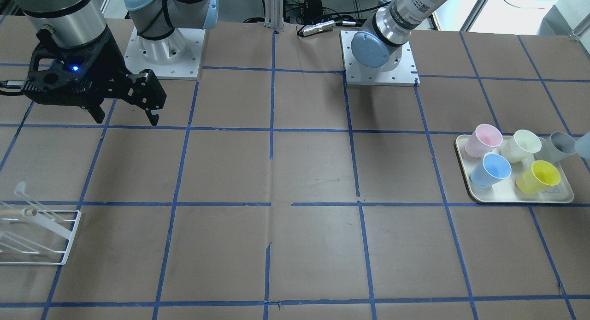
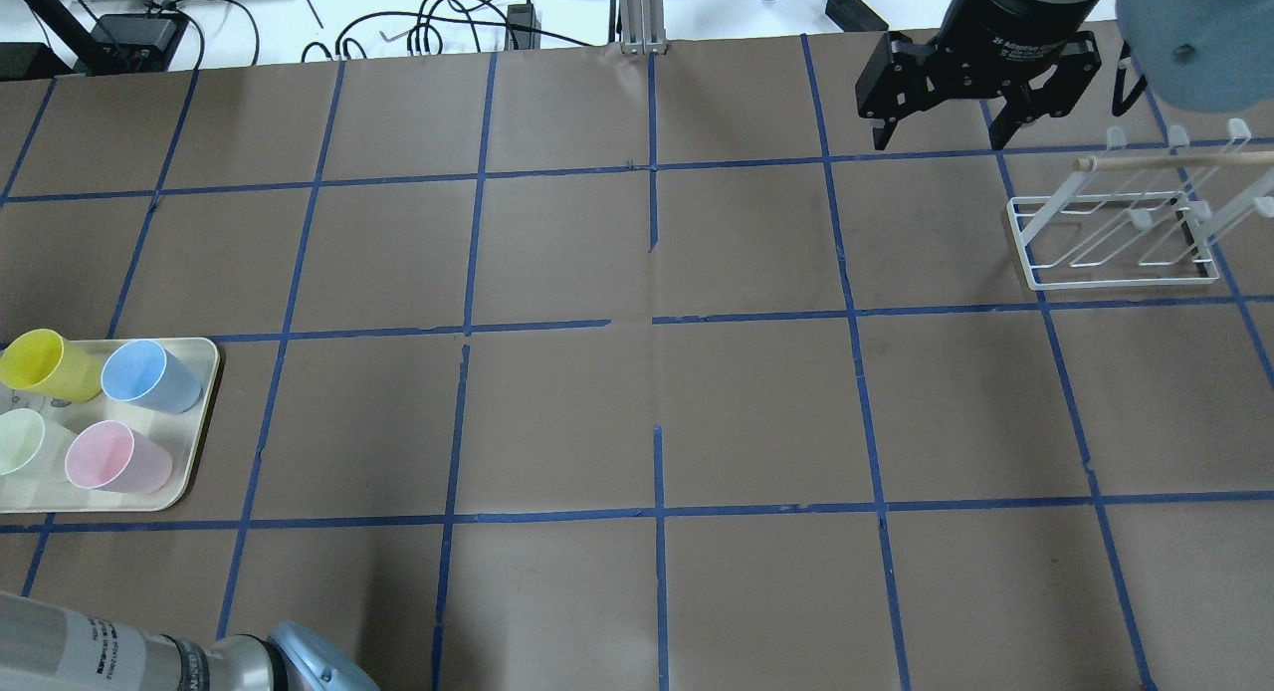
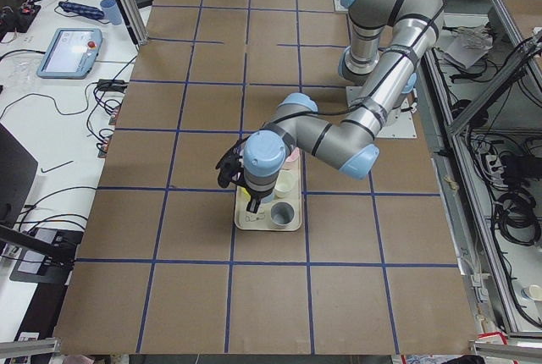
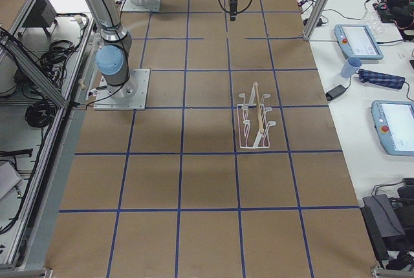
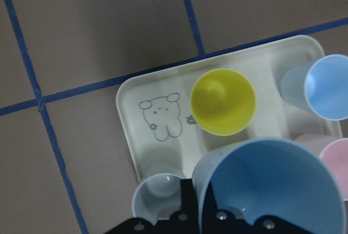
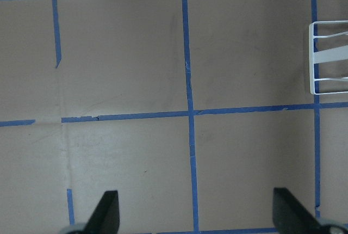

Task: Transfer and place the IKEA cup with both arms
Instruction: 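Release the cup on the tray and hold the left gripper low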

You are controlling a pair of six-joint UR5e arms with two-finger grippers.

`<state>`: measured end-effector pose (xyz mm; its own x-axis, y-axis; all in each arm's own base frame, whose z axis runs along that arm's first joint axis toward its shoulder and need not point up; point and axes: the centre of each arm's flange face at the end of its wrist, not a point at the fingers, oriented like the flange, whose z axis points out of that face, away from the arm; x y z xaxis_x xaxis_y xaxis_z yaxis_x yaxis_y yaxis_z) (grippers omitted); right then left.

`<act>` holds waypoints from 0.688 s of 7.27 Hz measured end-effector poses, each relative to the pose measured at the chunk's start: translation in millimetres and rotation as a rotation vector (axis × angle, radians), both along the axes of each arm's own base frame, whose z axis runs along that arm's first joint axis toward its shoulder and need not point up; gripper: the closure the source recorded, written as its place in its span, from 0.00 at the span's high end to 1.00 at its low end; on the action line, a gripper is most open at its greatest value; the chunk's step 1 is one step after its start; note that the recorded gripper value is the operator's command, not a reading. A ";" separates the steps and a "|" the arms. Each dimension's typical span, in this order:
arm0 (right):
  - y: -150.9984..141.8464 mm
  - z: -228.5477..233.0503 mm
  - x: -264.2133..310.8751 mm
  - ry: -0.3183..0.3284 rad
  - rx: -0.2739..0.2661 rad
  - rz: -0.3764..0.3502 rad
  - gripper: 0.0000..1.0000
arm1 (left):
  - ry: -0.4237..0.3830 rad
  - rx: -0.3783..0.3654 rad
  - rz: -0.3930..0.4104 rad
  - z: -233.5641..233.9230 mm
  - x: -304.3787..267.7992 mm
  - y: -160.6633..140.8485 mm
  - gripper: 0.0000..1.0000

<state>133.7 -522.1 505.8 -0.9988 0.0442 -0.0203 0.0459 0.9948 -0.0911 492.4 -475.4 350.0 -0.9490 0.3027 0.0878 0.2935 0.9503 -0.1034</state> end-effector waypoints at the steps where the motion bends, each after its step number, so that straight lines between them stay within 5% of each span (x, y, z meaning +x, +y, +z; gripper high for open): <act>1: 0.0 0.1 0.0 0.000 0.000 0.000 1.00 | 0.026 -0.010 -0.018 -23.8 21.5 -8.3 0.00; 5: 0.5 0.8 0.1 0.000 -0.002 0.000 1.00 | 0.119 -0.028 -0.033 -81.9 42.1 -29.1 0.00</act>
<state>133.9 -521.6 506.5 -0.9988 0.0437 -0.0206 0.0454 0.9946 -0.0929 534.5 -504.5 268.1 -0.9218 0.3377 0.1905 0.3087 0.9365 -0.1663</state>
